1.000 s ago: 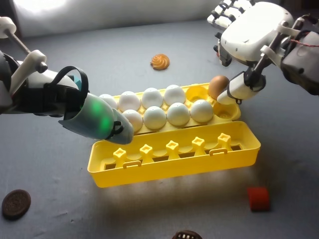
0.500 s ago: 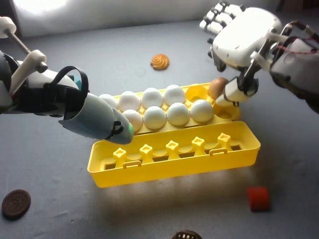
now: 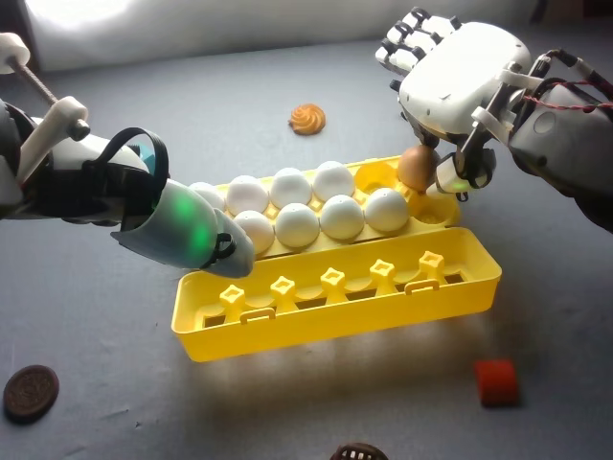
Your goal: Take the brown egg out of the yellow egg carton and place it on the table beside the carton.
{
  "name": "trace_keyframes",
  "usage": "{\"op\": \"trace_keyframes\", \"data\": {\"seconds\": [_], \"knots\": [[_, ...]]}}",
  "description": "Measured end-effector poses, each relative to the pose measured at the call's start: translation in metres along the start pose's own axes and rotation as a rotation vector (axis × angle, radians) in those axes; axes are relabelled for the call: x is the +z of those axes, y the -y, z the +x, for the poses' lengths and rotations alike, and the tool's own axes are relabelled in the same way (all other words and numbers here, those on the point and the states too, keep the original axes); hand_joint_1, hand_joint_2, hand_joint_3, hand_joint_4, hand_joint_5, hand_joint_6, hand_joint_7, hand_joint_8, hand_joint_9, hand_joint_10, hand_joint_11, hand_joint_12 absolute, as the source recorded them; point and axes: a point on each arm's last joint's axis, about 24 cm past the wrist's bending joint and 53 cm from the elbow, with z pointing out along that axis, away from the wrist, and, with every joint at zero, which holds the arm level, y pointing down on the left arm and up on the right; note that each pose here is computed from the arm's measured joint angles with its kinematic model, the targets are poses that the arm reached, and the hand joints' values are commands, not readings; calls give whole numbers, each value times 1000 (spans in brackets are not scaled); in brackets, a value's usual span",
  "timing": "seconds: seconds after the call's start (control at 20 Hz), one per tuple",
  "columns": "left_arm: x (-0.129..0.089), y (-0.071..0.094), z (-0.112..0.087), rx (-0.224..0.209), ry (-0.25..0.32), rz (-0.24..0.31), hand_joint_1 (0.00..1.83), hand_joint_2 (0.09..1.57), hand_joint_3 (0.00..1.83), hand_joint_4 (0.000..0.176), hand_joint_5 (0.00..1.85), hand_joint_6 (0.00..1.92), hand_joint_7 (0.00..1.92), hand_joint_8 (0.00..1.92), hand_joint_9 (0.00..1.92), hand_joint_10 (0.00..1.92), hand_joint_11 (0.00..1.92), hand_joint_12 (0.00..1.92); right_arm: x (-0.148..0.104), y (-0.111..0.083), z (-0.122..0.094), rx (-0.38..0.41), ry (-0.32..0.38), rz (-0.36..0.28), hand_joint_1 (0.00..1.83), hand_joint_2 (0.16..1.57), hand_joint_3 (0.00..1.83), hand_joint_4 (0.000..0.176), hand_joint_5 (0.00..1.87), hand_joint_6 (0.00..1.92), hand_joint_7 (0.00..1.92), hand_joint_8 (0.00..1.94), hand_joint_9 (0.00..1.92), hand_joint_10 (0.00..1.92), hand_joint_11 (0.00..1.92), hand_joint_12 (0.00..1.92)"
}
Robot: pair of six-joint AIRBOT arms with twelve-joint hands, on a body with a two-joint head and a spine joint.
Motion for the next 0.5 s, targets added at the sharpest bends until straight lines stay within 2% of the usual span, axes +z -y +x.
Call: {"op": "trace_keyframes", "data": {"seconds": [0.05,0.1,0.25,0.3,0.5], "knots": [[0,0,0,0,0,0,0,1182,0,0,78,2,82,0,56,0,2,64,0,-1,1,3,-1,-1,1172,1002,3,0,1261,508,271,2,0,0,0,0],[0,0,0,0,0,0,0,1179,0,0,89,0,91,0,66,0,0,101,1,-3,2,7,-4,-4,1177,1015,2,0,1217,592,290,1,12,2,0,0],[0,0,0,0,0,-1,0,1179,0,0,114,5,119,5,94,5,0,193,1,-5,2,4,-2,-6,1176,1017,1,0,1209,613,314,7,25,6,0,0],[0,0,0,0,0,-2,0,1177,0,0,95,3,85,2,63,2,0,130,1,-5,1,5,-2,-6,1169,1021,2,0,1199,628,325,6,13,0,0,0],[0,0,0,0,0,0,0,1177,0,0,97,1,100,3,77,3,0,138,2,-6,-2,9,2,-8,1156,1023,0,0,1193,642,338,0,20,0,0,0]]}}
